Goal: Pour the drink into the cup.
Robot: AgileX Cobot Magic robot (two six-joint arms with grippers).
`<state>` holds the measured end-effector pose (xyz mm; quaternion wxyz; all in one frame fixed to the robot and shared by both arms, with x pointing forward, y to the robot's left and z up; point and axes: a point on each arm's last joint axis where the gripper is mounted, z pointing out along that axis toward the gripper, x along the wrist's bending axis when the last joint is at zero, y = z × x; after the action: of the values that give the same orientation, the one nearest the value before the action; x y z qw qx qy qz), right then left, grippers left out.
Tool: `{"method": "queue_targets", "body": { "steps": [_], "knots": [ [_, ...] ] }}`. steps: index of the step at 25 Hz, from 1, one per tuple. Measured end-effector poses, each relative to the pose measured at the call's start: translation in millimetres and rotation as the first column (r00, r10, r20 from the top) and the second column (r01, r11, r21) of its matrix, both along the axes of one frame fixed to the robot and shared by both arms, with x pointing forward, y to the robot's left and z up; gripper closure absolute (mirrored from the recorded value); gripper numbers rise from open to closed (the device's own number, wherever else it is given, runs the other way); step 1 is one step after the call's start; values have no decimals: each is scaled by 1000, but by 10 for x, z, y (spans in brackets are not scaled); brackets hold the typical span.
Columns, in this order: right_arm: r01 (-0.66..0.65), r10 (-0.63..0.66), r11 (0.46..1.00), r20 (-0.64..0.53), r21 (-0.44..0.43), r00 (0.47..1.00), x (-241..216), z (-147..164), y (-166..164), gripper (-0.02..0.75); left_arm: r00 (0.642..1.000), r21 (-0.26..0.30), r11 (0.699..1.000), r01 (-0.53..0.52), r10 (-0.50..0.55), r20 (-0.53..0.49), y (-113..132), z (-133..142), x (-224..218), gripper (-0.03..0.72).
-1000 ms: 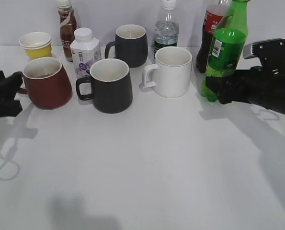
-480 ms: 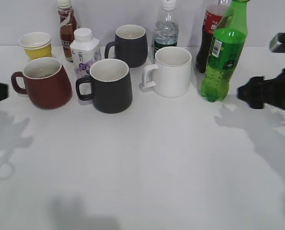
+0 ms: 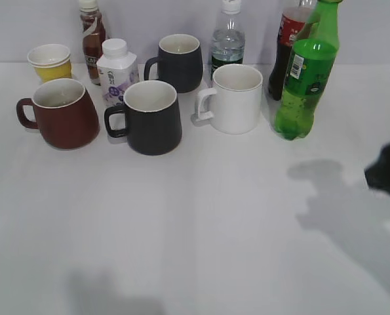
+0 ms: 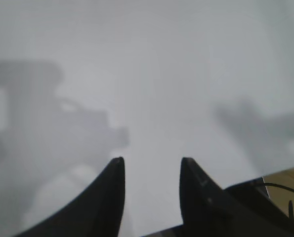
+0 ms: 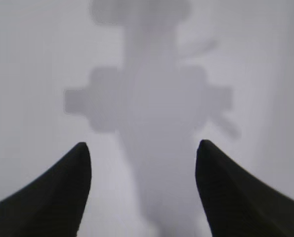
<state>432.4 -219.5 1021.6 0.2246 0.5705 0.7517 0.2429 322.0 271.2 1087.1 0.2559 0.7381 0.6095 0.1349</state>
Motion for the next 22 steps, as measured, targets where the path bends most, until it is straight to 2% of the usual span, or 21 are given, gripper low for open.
{"method": "queue_targets", "body": {
  "steps": [2,5,8,12,17,22],
  "knots": [
    [-28,28,1000,-122,2,992,-191,18,-22,238,999,-2,1000,3,-3,36,49,38,-149,393],
    [-73,72,997,-227,3,971,-476,113,-105,241,990,1,999,34,-34,135,120,45,-377,393],
    [-100,100,995,-220,10,970,-778,277,-244,246,973,3,998,59,-58,225,192,-67,-622,393],
    [-119,124,992,-134,44,983,-1187,455,-443,248,936,27,995,98,-102,338,265,-239,-869,393],
    [-158,151,982,83,99,985,-1639,508,-674,248,864,17,994,106,-101,494,282,-286,-919,393],
    [-227,203,971,233,78,951,-1890,349,-801,248,858,16,994,106,-100,504,271,-291,-883,394]
  ]
}}
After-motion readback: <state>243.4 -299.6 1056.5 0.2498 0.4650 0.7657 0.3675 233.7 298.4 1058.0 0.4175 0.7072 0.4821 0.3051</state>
